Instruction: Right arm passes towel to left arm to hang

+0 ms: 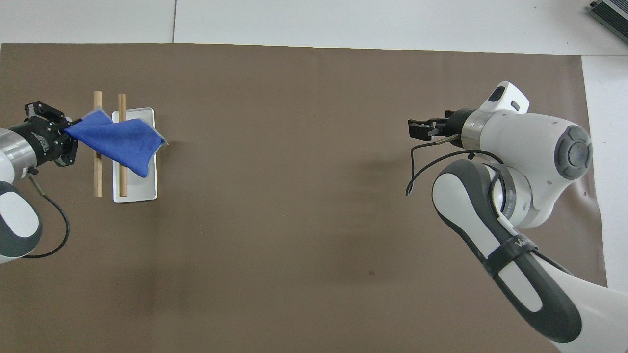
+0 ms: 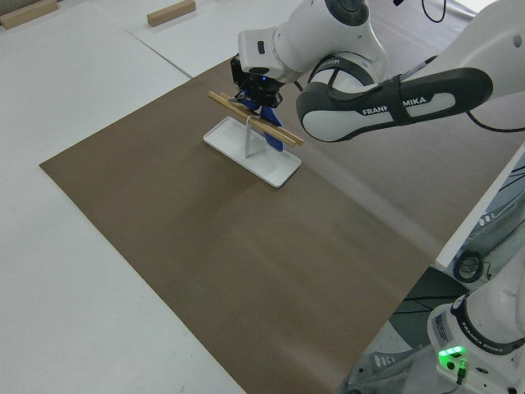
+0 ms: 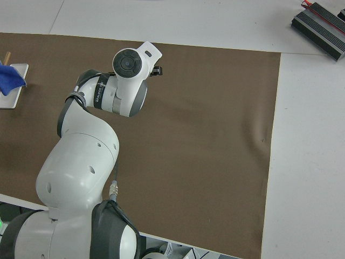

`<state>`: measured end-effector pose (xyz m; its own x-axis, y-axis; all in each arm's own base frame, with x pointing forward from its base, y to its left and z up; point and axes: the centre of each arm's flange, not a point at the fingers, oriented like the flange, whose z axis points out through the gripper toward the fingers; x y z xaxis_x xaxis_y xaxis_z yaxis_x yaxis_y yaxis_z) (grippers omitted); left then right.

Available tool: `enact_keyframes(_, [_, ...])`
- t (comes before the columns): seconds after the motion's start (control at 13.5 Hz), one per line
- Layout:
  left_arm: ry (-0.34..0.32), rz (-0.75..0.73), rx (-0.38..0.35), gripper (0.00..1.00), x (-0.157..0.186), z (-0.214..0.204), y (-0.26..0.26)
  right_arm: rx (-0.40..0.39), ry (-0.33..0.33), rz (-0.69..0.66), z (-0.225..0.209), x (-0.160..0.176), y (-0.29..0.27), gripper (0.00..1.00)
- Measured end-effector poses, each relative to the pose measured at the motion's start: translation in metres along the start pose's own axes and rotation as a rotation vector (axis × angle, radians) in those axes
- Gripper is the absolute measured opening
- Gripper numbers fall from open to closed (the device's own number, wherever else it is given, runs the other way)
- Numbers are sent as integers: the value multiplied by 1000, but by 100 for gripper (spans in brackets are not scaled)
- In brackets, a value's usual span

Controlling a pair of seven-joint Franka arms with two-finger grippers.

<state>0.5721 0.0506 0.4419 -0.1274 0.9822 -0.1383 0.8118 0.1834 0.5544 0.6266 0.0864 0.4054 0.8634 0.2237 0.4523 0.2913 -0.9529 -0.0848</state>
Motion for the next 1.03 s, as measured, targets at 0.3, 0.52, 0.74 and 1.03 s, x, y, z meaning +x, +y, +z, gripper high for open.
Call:
enact_keyframes(0.3, [28,22,-38,3,24,-6,8,-91,-136,-65,-36,15,38,100])
enact_keyframes(0.52, [33,57,-19,3,28,1,3,-218,-239,15,-77,25,40,100])
enact_keyframes(0.74, [49,39,10,3,42,15,-10,-265,-283,170,-116,33,26,100])
enact_keyframes(1.03, [88,7,40,3,79,21,-30,-219,-311,385,-163,33,32,100])
